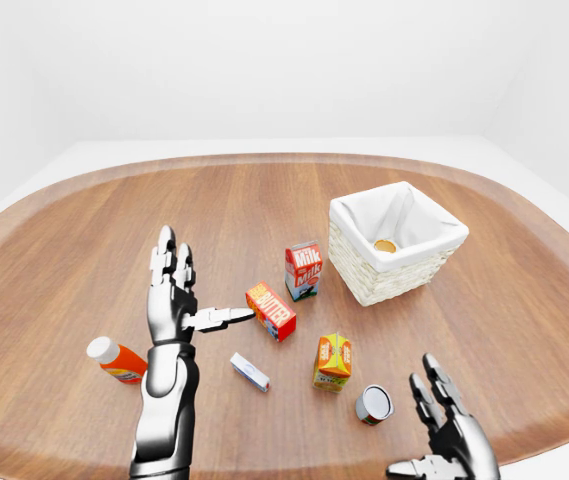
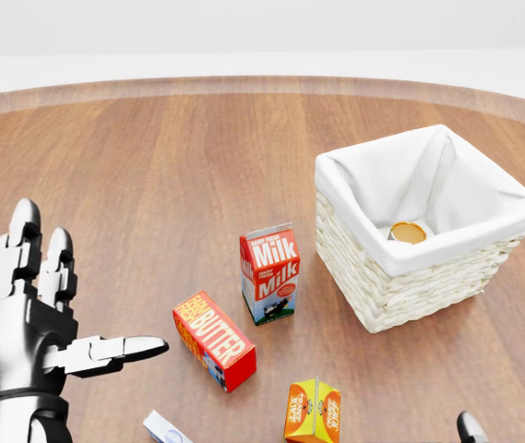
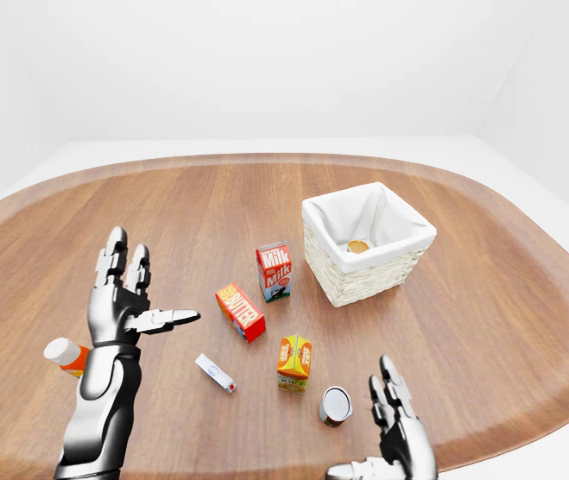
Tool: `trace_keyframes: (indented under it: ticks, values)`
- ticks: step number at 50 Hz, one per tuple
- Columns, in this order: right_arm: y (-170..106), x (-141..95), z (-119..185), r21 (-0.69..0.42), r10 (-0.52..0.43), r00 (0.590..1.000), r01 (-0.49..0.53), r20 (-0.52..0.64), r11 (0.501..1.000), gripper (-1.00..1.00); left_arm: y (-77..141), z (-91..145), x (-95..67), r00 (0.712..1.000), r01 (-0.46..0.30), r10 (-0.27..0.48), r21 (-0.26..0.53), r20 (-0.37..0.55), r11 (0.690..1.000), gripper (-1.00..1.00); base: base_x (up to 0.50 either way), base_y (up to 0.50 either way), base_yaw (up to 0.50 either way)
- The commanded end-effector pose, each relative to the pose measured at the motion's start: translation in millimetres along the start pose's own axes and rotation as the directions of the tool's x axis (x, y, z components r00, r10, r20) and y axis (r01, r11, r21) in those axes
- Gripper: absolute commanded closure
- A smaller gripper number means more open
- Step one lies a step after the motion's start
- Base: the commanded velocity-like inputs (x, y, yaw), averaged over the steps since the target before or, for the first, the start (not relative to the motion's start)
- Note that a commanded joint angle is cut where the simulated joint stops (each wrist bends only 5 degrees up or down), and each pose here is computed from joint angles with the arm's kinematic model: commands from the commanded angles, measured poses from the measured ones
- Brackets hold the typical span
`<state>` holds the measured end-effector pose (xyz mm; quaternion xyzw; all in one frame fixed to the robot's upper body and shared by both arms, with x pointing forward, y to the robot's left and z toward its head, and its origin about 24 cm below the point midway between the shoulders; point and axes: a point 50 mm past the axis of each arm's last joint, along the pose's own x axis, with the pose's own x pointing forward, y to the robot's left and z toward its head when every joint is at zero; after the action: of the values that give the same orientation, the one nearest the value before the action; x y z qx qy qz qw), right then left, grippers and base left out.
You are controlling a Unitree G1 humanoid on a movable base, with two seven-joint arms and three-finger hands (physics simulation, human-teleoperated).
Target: Pick up the alphabet soup and the tomato sauce, and put them in the basket.
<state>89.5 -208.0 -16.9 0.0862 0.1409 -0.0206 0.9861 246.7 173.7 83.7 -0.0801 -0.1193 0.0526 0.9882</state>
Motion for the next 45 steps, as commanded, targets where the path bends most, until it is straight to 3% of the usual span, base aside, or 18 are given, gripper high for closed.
trace_keyframes:
  ticks: [1,6,14,19,22,23,32,33,38,39,45]
  values:
    - [-6,3,-5,-0.024,-0.030,0.999,0.030,-0.033,0.999,-1.00,0,1,0.3,1.000,0.000,0.000,-0.001,0.006,1.000,-1.00,0.00,0.00,0.00]
    - [-5,2,9,-0.066,-0.034,0.999,0.035,0.014,0.997,-1.00,0,3,0.5,1.000,0.000,0.000,-0.001,0.014,1.000,-1.00,0.00,0.00,0.00]
    - [-8,7,-11,-0.049,-0.052,0.996,0.049,-0.069,0.998,-1.00,0,-1,0.3,1.000,0.000,0.000,-0.001,-0.005,1.000,-1.00,0.00,0.00,0.00]
    - [-8,7,-1,-0.089,-0.063,0.997,0.059,-0.040,0.994,-1.00,-1,2,0.0,1.000,0.000,0.000,-0.001,0.007,1.000,-1.00,0.00,0.00,0.00]
    - [-12,10,-19,-0.076,-0.084,0.990,0.076,-0.112,0.994,-1.00,0,2,0.0,1.000,0.000,0.000,-0.001,0.009,1.000,-1.00,0.00,0.00,0.00]
    - [-10,9,-8,-0.100,-0.082,0.994,0.074,-0.073,0.992,-1.00,0,2,-0.1,1.000,0.000,0.000,-0.001,0.008,1.000,-1.00,0.00,0.00,0.00]
    - [-10,12,-5,-0.141,-0.100,0.993,0.089,-0.070,0.986,-1.00,0,1,0.0,1.000,0.001,-0.001,-0.001,0.004,1.000,-1.00,0.00,0.00,0.00]
    - [-13,13,-16,-0.131,-0.112,0.987,0.096,-0.115,0.987,-1.00,0,1,0.0,1.000,0.001,-0.001,-0.001,0.004,1.000,-1.00,0.00,0.00,0.00]
    - [-11,16,-6,-0.168,-0.114,0.990,0.100,-0.080,0.981,-1.00,0,1,0.0,1.000,0.001,-0.001,-0.001,0.004,1.000,-1.00,0.00,0.00,0.00]
    - [-14,18,-16,-0.165,-0.128,0.984,0.108,-0.120,0.980,-1.00,0,1,0.0,1.000,0.001,-0.001,-0.001,0.004,1.000,-1.00,0.00,0.00,0.00]
    - [-11,21,-3,-0.214,-0.129,0.989,0.111,-0.074,0.971,-1.00,0,1,0.0,1.000,0.001,-0.001,-0.001,0.004,1.000,-1.00,0.00,0.00,0.00]
